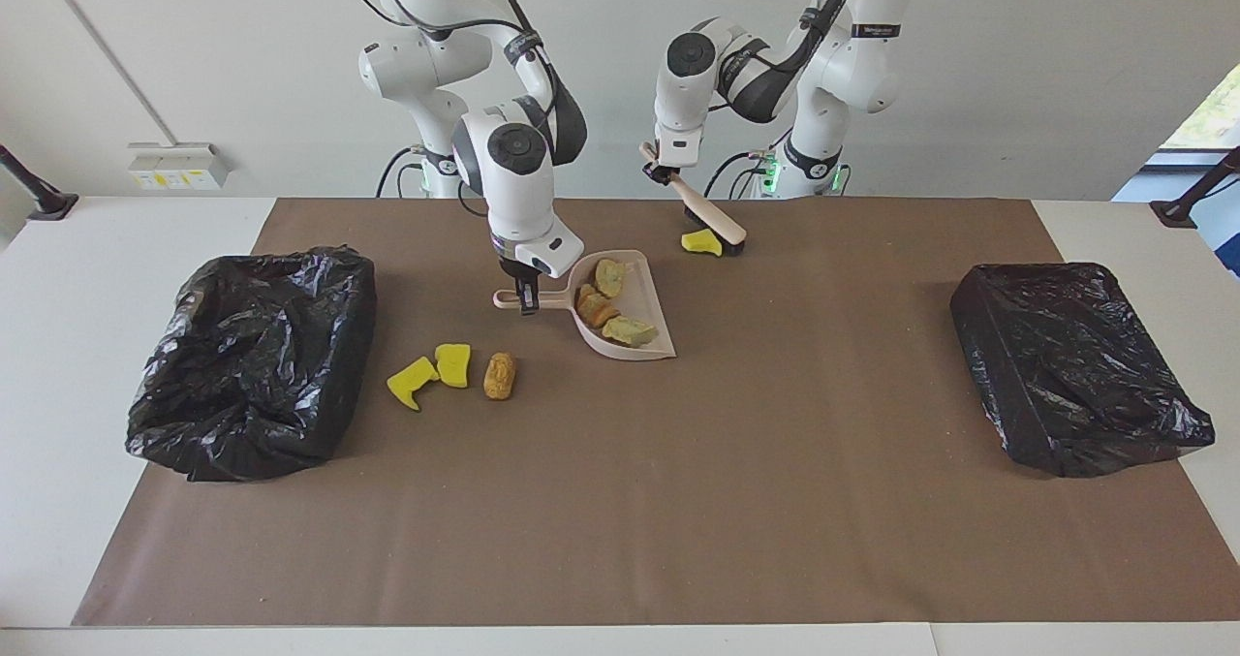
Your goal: Sweep and dump trash in bin
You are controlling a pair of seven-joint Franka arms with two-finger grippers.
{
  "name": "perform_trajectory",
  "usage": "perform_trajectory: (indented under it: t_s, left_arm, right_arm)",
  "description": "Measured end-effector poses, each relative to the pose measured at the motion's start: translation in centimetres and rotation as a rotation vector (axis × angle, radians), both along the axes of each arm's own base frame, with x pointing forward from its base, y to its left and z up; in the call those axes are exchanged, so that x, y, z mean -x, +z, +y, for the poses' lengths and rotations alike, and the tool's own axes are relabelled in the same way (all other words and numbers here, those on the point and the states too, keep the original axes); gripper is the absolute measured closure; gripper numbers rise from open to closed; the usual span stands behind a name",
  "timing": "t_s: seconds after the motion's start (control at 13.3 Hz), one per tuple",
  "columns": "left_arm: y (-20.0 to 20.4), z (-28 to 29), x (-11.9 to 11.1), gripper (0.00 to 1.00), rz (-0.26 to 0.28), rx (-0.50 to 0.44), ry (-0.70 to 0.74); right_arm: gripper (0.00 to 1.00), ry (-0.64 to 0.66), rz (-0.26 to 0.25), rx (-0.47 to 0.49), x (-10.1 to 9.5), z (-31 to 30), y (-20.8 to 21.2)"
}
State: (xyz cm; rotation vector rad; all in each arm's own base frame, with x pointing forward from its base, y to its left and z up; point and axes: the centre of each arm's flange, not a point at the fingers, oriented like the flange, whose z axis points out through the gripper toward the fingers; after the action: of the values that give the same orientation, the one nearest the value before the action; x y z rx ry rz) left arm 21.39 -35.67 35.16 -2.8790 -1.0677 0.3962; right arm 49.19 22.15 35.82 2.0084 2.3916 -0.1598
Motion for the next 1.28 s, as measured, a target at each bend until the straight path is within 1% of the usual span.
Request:
perform_trajectory:
  t_s: [0.08,0.23,0.3,0.38,0.6,0.75,1.06,1.28]
  left_arm:
    - [-0.1,0.2,-2.2,0.74,-0.025,0.025,0.043]
    - [0.2,0.4,-6.5,0.74,-0.054,0.063,0.060]
    - [0.4,0.2,-8.0,0.74,-0.065,0.078,0.047]
    - [0.5,-0.3,-8.9,0.74,-0.081,0.096,0.026]
    - [1.4,-2.4,-10.8,0.74,-0.131,0.153,-0.088]
    - [1.8,-3.3,-11.5,0.74,-0.148,0.177,-0.165]
    - [2.3,-4.0,-11.5,0.74,-0.167,0.203,-0.269]
    - [3.0,-4.9,-11.4,0.74,-0.183,0.221,-0.312]
  right_arm:
    - [0.68,0.000,0.000,0.000,0.0,0.0,0.0]
    - [0.68,0.000,0.000,0.000,0.0,0.0,0.0]
    - [0.68,0.000,0.000,0.000,0.0,0.0,0.0]
    - [0.68,0.000,0.000,0.000,0.0,0.0,0.0]
    - [0.68,0.000,0.000,0.000,0.0,0.0,0.0]
    - [0.68,0.000,0.000,0.000,0.0,0.0,0.0]
    - [0.68,0.000,0.000,0.000,0.0,0.0,0.0]
    - [0.68,0.000,0.000,0.000,0.0,0.0,0.0]
